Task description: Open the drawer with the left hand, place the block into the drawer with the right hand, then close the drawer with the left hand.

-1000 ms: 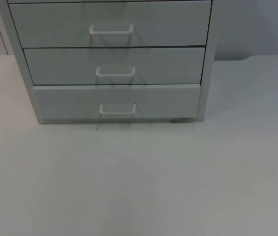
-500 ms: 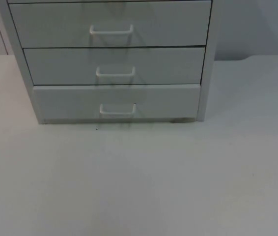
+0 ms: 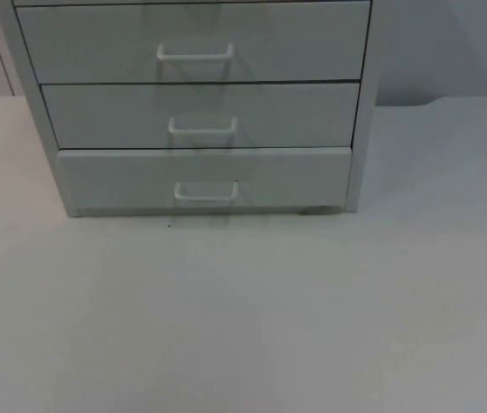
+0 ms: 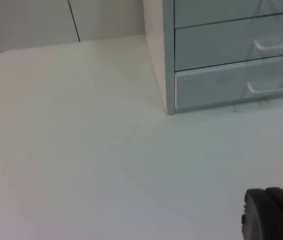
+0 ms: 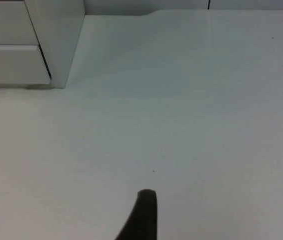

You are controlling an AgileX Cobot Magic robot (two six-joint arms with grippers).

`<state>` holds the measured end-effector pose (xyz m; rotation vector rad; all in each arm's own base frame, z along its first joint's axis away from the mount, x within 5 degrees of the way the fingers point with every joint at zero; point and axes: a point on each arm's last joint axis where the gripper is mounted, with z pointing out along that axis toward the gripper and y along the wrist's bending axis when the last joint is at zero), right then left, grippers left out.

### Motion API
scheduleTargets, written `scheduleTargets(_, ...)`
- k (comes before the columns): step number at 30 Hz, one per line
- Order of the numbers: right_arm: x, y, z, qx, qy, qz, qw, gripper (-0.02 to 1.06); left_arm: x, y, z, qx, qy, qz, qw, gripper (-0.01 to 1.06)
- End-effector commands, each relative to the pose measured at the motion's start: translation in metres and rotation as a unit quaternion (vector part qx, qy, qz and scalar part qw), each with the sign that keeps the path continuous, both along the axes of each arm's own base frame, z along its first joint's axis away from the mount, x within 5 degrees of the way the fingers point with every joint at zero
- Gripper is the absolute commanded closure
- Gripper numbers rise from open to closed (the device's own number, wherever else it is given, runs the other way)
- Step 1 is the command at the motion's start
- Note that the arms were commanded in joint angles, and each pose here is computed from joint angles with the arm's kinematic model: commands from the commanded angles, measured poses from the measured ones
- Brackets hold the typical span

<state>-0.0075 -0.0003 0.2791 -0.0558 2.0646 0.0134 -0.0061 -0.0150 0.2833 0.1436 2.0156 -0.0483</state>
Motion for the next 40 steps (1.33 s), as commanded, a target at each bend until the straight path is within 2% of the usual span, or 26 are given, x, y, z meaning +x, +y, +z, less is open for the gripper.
scheduleTargets(1,0.0,0.0,0.001,-0.001,-0.009,-0.001,1.0,0.27,0.0,0.001,-0.003,-0.002,0.003,0.001,1.0,1.05)
scheduleTargets(11,0.0,0.0,0.001,-0.001,-0.009,-0.001,1.0,0.27,0.001,0.002,-0.008,-0.013,0.019,0.017,1.0,1.02)
scheduleTargets(12,0.0,0.0,0.001,-0.001,-0.009,-0.001,1.0,0.27,0.001,0.003,-0.008,-0.016,0.019,0.027,0.999,0.98)
scheduleTargets(13,0.0,0.0,0.001,-0.001,-0.009,-0.001,1.0,0.27,0.001,0.005,-0.008,-0.023,0.021,0.043,0.999,0.87)
scheduleTargets(14,0.0,0.0,0.001,-0.001,-0.009,-0.001,1.0,0.27,0.001,0.005,-0.008,-0.023,0.021,0.043,0.999,0.87)
scheduleTargets(16,0.0,0.0,0.001,-0.001,-0.009,-0.001,1.0,0.27,0.001,0.006,-0.008,-0.027,0.021,0.053,0.998,0.75)
scheduleTargets(17,0.0,0.0,0.001,-0.001,-0.009,-0.001,1.0,0.27,0.001,0.007,-0.008,-0.029,0.022,0.06,0.998,0.66)
scheduleTargets(18,0.0,0.0,0.001,-0.002,-0.009,-0.001,1.0,0.27,0.002,0.008,-0.009,-0.03,0.023,0.063,0.997,0.5)
scheduleTargets(19,0.0,0.0,0.001,-0.002,-0.009,-0.001,1.0,0.27,0.002,0.008,-0.009,-0.03,0.023,0.063,0.997,0.41)
scheduleTargets(20,0.0,0.0,0.001,-0.002,-0.009,-0.001,1.0,0.27,0.002,0.008,-0.009,-0.03,0.023,0.063,0.997,0.41)
scheduleTargets(23,0.0,0.0,0.001,-0.002,-0.009,-0.001,1.0,0.27,0.002,0.008,-0.009,-0.031,0.023,0.066,0.997,0.26)
scheduleTargets(32,0.0,0.0,0.001,-0.002,-0.009,-0.001,1.0,0.23,0.001,0.01,-0.009,-0.036,0.024,0.082,0.996,0.26)
scheduleTargets(40,0.0,0.0,0.001,-0.002,-0.009,-0.001,1.0,0.02,0.001,0.011,-0.009,-0.039,0.024,0.085,0.995,0.26)
